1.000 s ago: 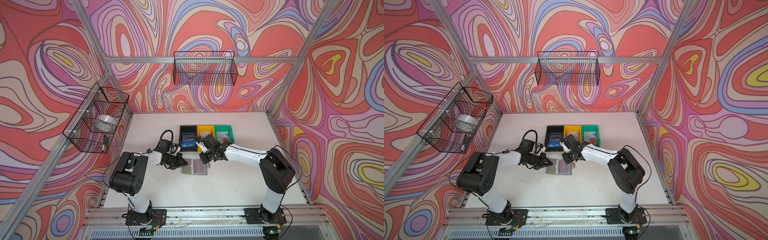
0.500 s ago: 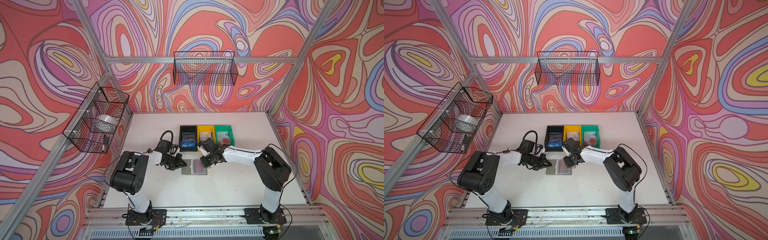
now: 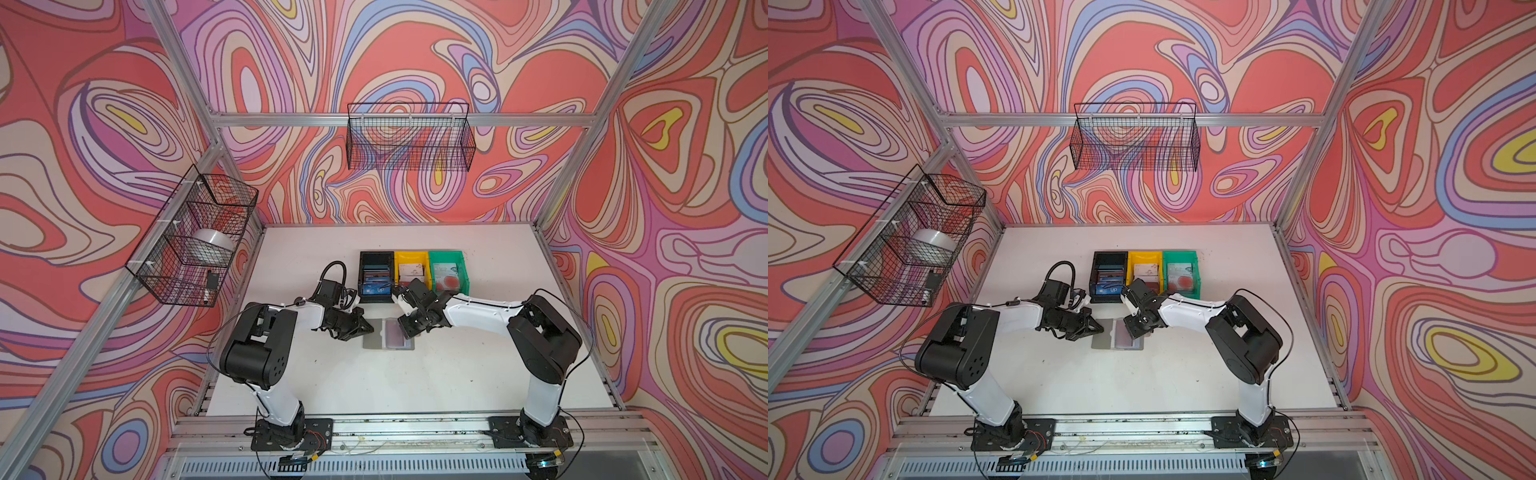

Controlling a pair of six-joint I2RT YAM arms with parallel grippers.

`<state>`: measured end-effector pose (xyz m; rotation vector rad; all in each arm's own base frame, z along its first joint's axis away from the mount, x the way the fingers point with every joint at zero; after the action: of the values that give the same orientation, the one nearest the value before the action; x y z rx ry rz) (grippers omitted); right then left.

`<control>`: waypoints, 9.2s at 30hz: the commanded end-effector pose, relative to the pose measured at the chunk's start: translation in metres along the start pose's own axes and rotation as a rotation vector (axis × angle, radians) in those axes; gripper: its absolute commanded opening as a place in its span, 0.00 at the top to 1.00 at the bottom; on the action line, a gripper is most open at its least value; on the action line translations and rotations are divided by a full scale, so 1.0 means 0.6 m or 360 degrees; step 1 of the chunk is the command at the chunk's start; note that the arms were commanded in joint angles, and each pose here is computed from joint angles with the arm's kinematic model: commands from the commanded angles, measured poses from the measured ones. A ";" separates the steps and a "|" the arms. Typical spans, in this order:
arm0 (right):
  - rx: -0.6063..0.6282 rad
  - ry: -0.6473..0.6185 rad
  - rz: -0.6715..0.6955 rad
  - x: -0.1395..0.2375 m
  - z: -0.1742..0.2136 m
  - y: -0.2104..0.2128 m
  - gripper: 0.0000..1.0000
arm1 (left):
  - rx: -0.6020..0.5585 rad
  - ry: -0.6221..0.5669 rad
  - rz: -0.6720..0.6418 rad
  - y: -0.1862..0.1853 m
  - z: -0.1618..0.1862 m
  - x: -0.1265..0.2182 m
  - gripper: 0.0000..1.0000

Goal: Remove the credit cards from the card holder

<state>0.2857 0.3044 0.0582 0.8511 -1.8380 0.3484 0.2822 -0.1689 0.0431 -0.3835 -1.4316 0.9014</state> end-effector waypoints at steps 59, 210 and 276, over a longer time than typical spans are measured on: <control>0.0041 -0.0066 -0.0473 -0.045 -0.048 0.099 0.94 | -0.0002 0.0020 0.0163 -0.041 0.012 -0.002 1.00; -0.0225 0.0139 -0.0057 -0.033 0.045 0.005 0.95 | 0.0091 0.0124 0.0281 -0.040 0.030 -0.038 0.85; -0.0239 0.0086 -0.0064 -0.034 -0.013 0.004 0.94 | 0.0154 0.0171 0.0051 0.033 0.056 -0.036 1.00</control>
<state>0.2941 0.3259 0.0567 0.8201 -1.7996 0.1785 0.2610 -0.1940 0.0359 -0.4981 -1.3119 0.9786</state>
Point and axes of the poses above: each gripper's point midway between its finger pads, its own x axis back along the fingers, its own y axis along the line the jaws close on, z = x × y, the point moved 3 cm from there along x, back along the fingers, and after that the axes turned 11 degrees about x, right-handed, at the moved point
